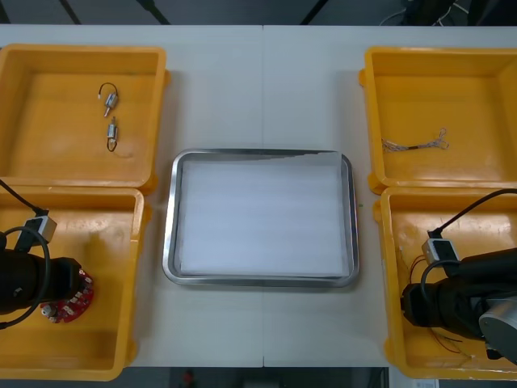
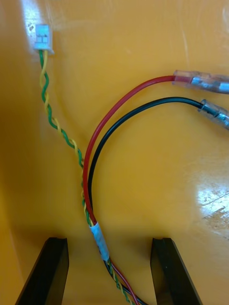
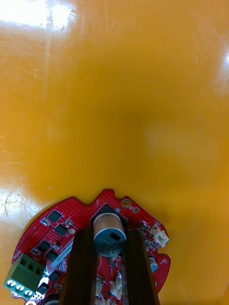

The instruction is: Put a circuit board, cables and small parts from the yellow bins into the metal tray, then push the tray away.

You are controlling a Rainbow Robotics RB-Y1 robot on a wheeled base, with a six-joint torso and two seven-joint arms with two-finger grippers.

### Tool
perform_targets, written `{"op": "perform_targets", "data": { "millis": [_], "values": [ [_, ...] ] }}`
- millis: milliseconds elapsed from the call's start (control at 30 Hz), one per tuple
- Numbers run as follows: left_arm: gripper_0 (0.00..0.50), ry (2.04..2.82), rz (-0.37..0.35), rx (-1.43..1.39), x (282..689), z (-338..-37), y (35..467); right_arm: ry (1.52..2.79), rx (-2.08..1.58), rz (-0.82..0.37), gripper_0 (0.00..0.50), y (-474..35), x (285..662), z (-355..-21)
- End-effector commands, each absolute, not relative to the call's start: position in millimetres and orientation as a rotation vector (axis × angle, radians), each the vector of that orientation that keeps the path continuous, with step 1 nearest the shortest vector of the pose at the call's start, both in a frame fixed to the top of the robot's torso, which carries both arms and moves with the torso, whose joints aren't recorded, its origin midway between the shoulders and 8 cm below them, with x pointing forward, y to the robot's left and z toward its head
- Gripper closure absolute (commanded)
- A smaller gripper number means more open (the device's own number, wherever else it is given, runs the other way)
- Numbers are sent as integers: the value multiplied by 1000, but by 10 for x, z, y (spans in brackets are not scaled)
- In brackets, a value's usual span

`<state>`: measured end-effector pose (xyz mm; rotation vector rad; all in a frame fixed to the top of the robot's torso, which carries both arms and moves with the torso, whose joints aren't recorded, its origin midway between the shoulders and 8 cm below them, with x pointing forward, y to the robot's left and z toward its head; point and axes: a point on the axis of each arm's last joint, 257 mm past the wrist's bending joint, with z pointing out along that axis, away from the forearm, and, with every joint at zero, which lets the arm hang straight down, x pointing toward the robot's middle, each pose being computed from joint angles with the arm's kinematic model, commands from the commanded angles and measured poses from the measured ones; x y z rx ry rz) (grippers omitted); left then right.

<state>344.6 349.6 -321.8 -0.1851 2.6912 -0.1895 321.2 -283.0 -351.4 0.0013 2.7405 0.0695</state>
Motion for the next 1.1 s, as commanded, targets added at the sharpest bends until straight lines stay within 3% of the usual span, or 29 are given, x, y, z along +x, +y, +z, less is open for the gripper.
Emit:
{"op": "perform_targets", "data": {
  "millis": [33, 467, 500, 533, 567, 600, 667, 700, 1100],
  "values": [
    [499, 2709, -142, -246, 3350, -3267, 3663, 2767, 92, 89, 0, -2844, 3103, -3645],
    [500, 2681, -112, -221, 3453, -3124, 3730, 2772, 135, 90, 12, -2897, 3114, -3681],
    [500, 2675, -110, -216, 3473, -3093, 3734, 2772, 137, 86, 39, -2911, 3117, -3680],
    [500, 2671, -101, -209, 3490, -3041, 3751, 2775, 139, 86, 106, -2911, 3110, -3693],
    [500, 2671, -88, -202, 3498, -2987, 3766, 2772, 137, 86, 185, -2913, 3120, -3686],
    [500, 2672, -74, -201, 3506, -2928, 3785, 2773, 138, 85, 309, -2915, 3113, -3690],
    [500, 2674, -52, -190, 3513, -2819, 3795, 2773, 141, 86, 457, -2916, 3119, -3684],
    [500, 2679, -40, -190, 3511, -2745, 3805, 2775, 141, 91, 500, -2903, 3113, -3689],
    [500, 2695, -33, -226, 3496, -1970, 3770, 2752, 150, 97, 500, -2944, 3223, -3587]
  ]
}}
